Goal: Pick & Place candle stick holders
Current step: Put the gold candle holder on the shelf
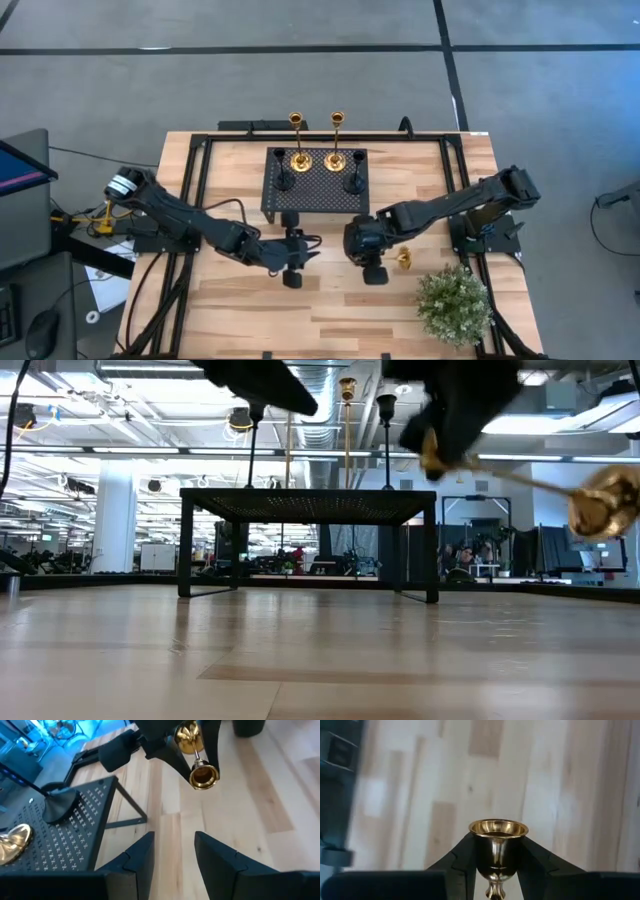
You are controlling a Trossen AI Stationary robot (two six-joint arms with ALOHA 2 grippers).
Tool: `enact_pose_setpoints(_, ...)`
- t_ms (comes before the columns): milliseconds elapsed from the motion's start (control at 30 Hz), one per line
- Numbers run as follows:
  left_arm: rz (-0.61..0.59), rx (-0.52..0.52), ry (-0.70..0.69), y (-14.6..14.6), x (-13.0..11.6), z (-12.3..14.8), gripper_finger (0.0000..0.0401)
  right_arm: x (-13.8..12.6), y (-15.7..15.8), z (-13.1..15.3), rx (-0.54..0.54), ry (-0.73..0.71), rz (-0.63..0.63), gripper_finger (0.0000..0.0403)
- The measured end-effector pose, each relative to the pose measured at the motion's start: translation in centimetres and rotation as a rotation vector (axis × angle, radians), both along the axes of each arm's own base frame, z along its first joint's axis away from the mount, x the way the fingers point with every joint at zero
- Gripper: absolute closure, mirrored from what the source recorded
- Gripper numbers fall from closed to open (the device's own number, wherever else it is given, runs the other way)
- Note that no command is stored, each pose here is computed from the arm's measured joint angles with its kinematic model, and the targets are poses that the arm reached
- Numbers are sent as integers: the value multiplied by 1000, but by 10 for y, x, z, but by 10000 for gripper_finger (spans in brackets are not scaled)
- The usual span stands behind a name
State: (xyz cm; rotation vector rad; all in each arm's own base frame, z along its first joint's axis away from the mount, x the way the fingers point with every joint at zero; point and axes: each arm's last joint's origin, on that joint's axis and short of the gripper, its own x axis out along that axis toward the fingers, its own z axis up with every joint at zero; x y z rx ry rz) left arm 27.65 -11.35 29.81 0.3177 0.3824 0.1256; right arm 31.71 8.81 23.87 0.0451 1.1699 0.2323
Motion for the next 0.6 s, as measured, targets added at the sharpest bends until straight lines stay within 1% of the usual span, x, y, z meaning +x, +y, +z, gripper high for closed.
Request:
enact_pose_setpoints(167,-27,-18,-32,-4,-10,10,261,5,8,28,22,-94,38,310)
enact_pose_setpoints(300,-41,-30,-50,-6,-16,16,261,5,10,53,30,-252,65,310)
enact_pose_setpoints(367,-46,-31,-52,-6,-19,18,261,2,8,67,3,-346,65,310)
enact_pose_setpoints(467,-47,-28,-42,-4,-23,20,266,-8,4,90,-69,-483,58,310)
enact_pose_setpoints(600,-41,-37,-52,-2,-26,18,286,-20,4,117,-143,-650,72,310)
